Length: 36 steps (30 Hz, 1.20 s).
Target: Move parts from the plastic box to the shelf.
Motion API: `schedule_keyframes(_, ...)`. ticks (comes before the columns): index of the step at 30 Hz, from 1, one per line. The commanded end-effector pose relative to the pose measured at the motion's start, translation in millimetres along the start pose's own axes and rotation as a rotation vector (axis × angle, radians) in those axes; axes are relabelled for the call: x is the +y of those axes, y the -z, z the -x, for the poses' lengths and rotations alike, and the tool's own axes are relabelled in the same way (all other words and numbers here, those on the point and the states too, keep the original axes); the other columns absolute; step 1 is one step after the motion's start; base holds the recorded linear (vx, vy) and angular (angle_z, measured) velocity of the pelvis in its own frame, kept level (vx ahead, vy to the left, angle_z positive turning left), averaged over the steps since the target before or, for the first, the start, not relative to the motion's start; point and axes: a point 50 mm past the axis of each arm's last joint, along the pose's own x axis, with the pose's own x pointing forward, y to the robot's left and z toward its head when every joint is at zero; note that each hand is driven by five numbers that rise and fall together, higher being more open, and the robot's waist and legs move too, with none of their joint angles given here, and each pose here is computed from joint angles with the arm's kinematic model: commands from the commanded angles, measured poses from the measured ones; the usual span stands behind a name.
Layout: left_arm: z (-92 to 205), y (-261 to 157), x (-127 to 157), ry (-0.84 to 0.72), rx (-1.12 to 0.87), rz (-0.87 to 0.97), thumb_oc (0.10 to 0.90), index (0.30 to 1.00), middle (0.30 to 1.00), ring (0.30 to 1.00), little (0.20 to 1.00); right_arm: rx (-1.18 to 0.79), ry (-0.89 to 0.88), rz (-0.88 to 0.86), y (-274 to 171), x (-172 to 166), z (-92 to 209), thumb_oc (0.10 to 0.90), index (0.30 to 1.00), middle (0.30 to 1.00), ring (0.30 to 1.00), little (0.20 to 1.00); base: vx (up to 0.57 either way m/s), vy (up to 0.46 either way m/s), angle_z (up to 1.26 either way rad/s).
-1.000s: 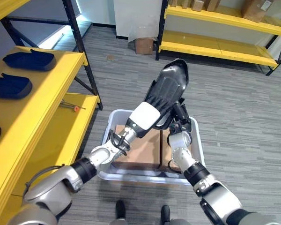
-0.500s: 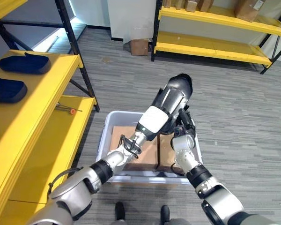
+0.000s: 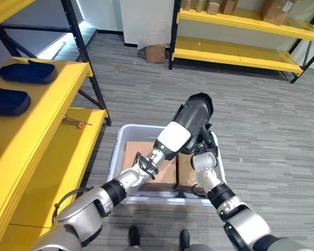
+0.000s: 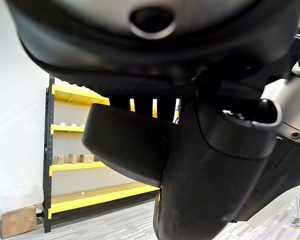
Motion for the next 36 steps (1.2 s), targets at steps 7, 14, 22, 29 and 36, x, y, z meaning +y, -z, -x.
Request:
schedule_keyframes(7,0,57,-5,0.051,0.33,-0.009,0.4,0.3,0.3,0.3,0.3,-0.16,-0.408,-0.053,-18,75,38,0.9,1.0,1.0,1.0,1.0,0.0,0.0,0.0)
schedule_keyframes(14,-3,64,6,0.016,0.318,-0.037,0.4,0.3,0.3,0.3,0.3,-0.213,-0.526,-0.039,-32,83,47,0.9,1.0,1.0,1.0,1.0,0.0,0.0,0.0)
schedule_keyframes(22,-5,76,27,-0.052,0.308,-0.08,0.4,0.3,0.3,0.3,0.3,-0.283,-0.672,-0.029,-49,93,64,0.9,1.0,1.0,1.0,1.0,0.0,0.0,0.0)
schedule_keyframes(29,1,82,52,-0.139,0.247,-0.14,0.4,0.3,0.3,0.3,0.3,-0.426,-0.875,0.018,-81,104,90,0.9,1.0,1.0,1.0,1.0,0.0,0.0,0.0)
schedule_keyframes(36,30,101,72,-0.209,0.301,-0.166,0.4,0.3,0.3,0.3,0.3,-0.496,-0.976,0.029,-103,85,103,0.9,1.0,1.0,1.0,1.0,0.0,0.0,0.0)
